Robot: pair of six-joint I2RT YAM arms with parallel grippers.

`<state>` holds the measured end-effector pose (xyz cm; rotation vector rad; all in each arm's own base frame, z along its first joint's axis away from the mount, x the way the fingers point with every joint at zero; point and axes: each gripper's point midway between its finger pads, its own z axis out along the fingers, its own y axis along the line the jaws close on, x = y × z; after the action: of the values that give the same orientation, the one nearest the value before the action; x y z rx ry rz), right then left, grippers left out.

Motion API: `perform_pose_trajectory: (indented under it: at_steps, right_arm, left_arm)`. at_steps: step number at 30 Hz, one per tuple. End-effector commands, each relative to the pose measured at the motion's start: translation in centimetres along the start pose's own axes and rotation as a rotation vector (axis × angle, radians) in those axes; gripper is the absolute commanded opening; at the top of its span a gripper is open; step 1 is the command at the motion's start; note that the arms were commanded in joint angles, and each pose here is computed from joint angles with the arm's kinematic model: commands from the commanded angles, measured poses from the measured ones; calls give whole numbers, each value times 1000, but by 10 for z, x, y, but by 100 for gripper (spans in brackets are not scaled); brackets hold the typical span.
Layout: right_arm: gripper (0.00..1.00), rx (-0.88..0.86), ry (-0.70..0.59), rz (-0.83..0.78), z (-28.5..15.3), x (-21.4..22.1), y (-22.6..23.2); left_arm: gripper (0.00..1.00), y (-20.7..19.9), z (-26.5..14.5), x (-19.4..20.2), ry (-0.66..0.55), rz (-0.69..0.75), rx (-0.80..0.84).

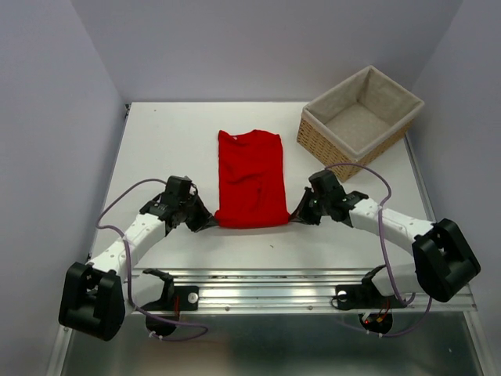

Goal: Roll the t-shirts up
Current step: Roll the T-shirt to the center of the board.

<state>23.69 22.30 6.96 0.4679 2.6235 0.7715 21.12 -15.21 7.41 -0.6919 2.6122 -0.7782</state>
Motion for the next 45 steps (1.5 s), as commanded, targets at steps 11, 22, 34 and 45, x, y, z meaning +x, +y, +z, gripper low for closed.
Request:
perform_pose_trajectory:
  at_steps: [11,22,34,45]
  right_arm:
    - [1,48,-78,-45,10,-32,15]
    - [1,83,-91,-55,23,-43,17]
    - [12,132,-148,-59,33,-61,17]
    - [38,102,-163,-69,30,-70,33]
  left_arm:
    - [0,-16,6,-30,-48,27,-33]
    - [0,-18,22,-47,-69,40,-56]
    - [9,-28,44,-67,-87,98,-44]
    - [24,-21,51,-64,-71,121,-54]
